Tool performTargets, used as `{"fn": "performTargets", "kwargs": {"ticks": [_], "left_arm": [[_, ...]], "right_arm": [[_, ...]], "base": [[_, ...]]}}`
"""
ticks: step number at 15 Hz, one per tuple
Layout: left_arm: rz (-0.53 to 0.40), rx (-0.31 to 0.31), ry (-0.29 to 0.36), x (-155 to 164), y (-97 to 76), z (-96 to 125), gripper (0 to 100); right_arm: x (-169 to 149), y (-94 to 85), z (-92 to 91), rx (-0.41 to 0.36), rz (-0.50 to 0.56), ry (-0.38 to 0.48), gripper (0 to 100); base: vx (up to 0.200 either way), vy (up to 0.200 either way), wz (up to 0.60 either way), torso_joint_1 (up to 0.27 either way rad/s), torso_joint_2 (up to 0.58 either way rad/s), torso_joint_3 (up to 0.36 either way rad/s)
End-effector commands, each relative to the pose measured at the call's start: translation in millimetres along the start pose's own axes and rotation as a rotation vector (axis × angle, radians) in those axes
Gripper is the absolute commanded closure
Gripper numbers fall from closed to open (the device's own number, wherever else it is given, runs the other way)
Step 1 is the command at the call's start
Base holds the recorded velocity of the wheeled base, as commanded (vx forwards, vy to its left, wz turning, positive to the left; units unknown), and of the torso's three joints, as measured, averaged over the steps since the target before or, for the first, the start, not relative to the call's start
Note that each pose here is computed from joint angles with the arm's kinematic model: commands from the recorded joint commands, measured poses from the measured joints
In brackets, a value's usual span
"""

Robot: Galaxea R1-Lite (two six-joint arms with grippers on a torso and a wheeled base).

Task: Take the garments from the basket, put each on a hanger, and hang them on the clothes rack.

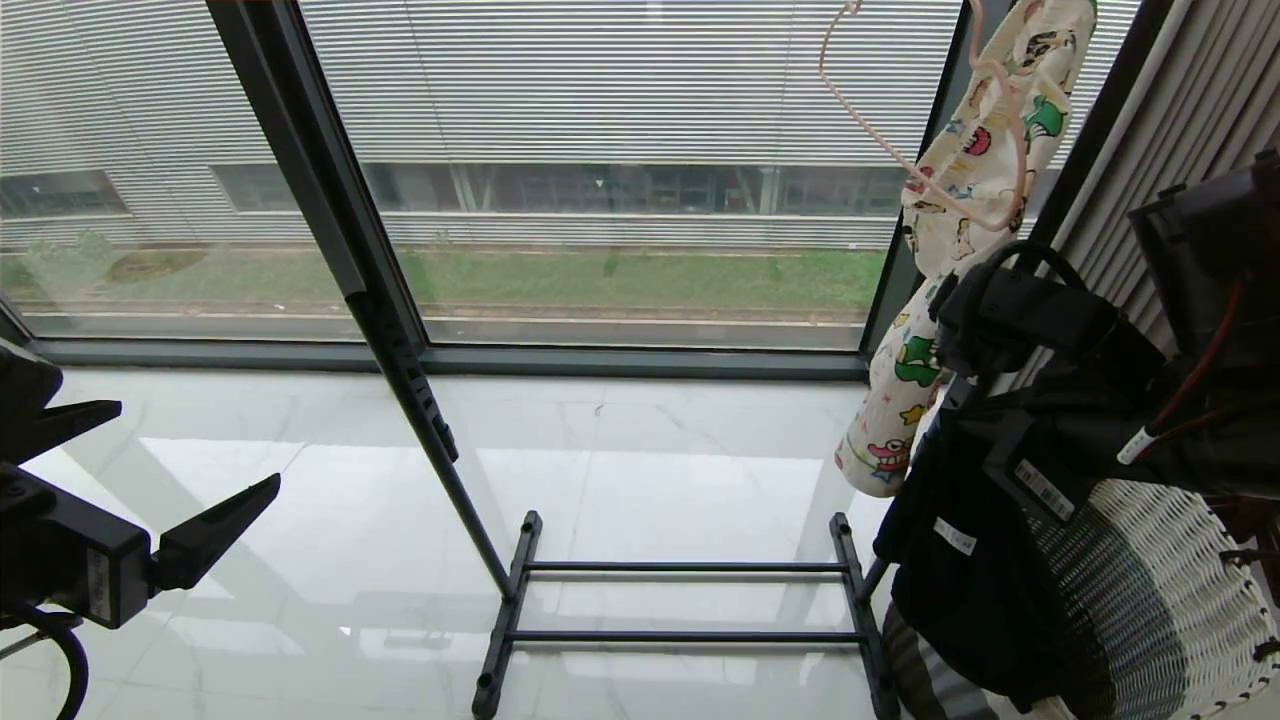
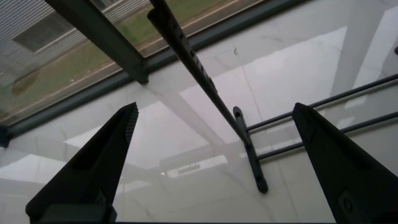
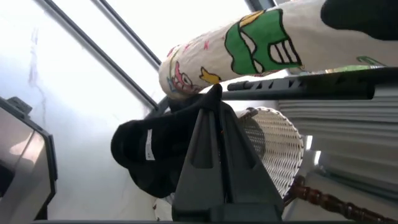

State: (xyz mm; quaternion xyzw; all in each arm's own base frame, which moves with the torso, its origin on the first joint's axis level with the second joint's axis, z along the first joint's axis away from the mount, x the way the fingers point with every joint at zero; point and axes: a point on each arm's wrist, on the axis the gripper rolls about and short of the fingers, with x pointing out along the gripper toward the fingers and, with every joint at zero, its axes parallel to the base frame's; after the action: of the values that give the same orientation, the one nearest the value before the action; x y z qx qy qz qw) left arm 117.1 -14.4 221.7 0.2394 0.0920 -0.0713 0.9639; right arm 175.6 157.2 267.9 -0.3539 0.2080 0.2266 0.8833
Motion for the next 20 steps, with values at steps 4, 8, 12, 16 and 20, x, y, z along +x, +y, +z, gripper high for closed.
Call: {"fn": "performTargets", "kwargs": {"ticks": [4, 8, 12, 16, 20], "left_arm": [[-0.006, 0.004, -0.001, 0, -0.8, 0, 0], [-0.261, -0.114, -0.098, 7, -29.0, 25, 0], [-0.476, -0.173, -0.078, 53, -74.0, 74, 0], [-0.788, -0.084, -0.1, 55, -160.1, 107, 0], [-0.835, -0.028, -0.007, 94, -218.8, 108, 0]], "right_arm": [[-3, 2.6, 21.2, -0.014, 0.014, -0.061, 100], [-2, -1.1, 33.7, -0.001, 0.005, -0.092, 100], [-15, -4.9, 42.0, 0.011, 0.0, -0.148, 100], [-38, 2.9, 49.8, -0.001, 0.039, -0.233, 100], [-54, 4.0, 48.0, -0.004, 0.055, -0.276, 100]], "base": [[-0.2, 0.0, 0.0, -0.002, 0.0, 0.004], [-0.05, 0.0, 0.0, -0.001, 0.0, 0.003], [0.0, 0.0, 0.0, 0.0, 0.0, 0.0], [0.0, 0.0, 0.0, 0.0, 0.0, 0.0], [0.0, 0.0, 0.0, 0.0, 0.0, 0.0]]}}
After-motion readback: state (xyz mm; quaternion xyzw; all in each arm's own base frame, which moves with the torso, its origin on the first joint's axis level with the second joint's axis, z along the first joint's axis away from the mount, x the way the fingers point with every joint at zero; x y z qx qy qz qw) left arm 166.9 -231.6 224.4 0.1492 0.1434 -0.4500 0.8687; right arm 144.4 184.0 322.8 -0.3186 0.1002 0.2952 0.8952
